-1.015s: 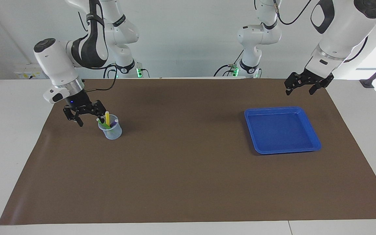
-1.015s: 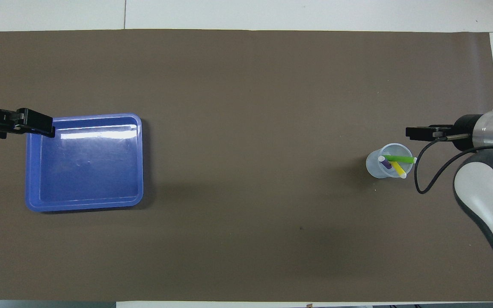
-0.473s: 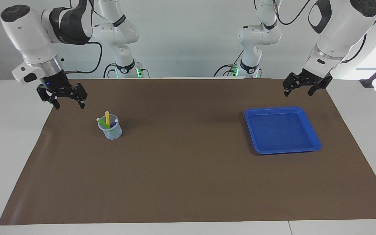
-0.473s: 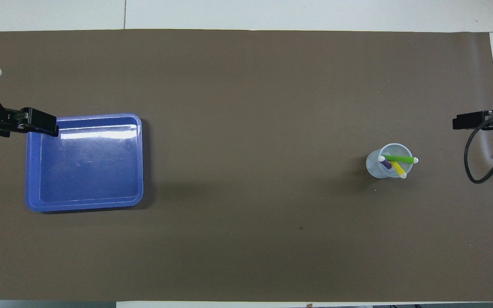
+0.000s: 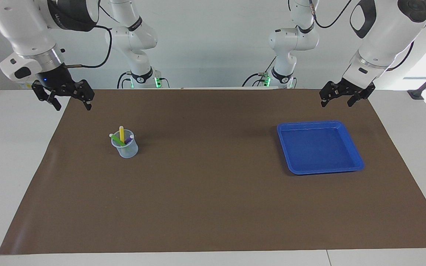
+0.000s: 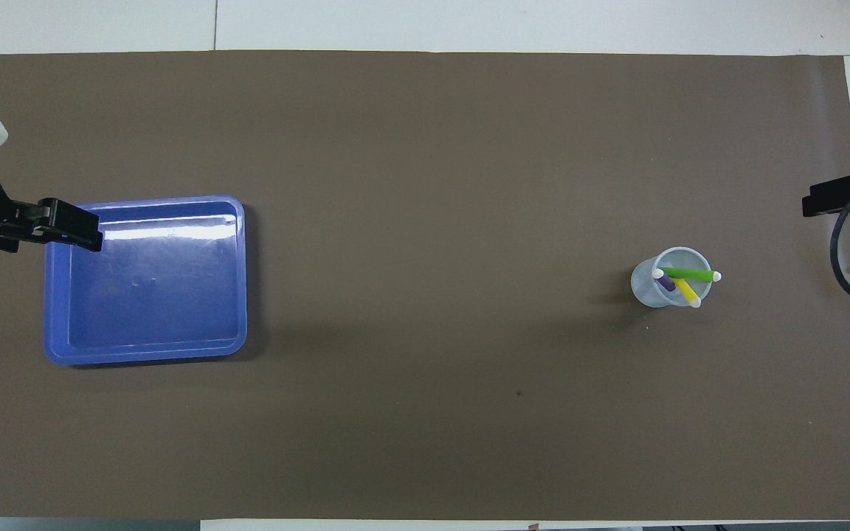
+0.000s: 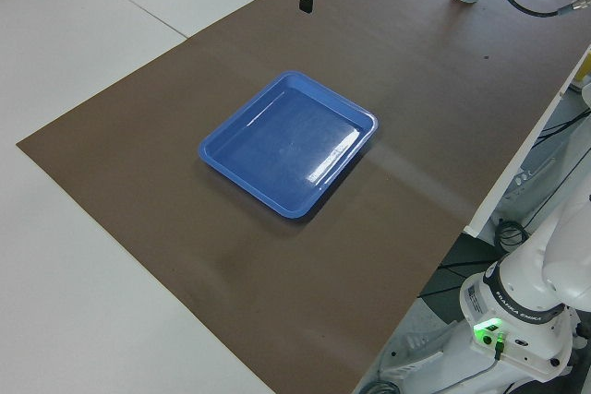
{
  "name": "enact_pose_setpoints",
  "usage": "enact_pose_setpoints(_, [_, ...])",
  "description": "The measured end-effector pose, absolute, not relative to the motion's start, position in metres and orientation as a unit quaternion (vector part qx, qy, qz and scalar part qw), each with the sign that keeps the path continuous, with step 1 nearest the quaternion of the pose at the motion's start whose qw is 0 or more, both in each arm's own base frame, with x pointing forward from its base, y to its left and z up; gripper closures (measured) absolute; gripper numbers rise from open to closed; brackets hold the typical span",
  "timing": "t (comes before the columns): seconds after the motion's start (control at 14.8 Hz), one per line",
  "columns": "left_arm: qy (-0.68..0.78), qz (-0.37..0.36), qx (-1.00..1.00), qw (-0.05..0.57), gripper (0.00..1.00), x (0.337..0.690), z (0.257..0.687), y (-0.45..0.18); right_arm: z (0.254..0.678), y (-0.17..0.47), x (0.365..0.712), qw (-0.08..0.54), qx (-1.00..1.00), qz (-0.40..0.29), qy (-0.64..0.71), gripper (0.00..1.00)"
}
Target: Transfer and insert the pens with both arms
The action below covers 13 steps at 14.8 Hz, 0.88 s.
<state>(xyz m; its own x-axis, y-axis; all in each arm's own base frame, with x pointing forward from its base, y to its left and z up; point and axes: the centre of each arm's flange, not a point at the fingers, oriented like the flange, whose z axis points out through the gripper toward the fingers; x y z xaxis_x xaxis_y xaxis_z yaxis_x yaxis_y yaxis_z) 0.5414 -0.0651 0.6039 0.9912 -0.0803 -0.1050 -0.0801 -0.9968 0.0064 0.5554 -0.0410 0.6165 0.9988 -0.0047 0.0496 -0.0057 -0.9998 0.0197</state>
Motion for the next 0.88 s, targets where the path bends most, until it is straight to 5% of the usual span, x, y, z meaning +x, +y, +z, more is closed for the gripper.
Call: enact_pose_setpoints(0.88, [-0.039,-0.051,0.998,0.001,0.00,0.530,0.628,-0.065,0.615,-0.027,0.544,0.004,0.999,-0.012,-0.031,0.00])
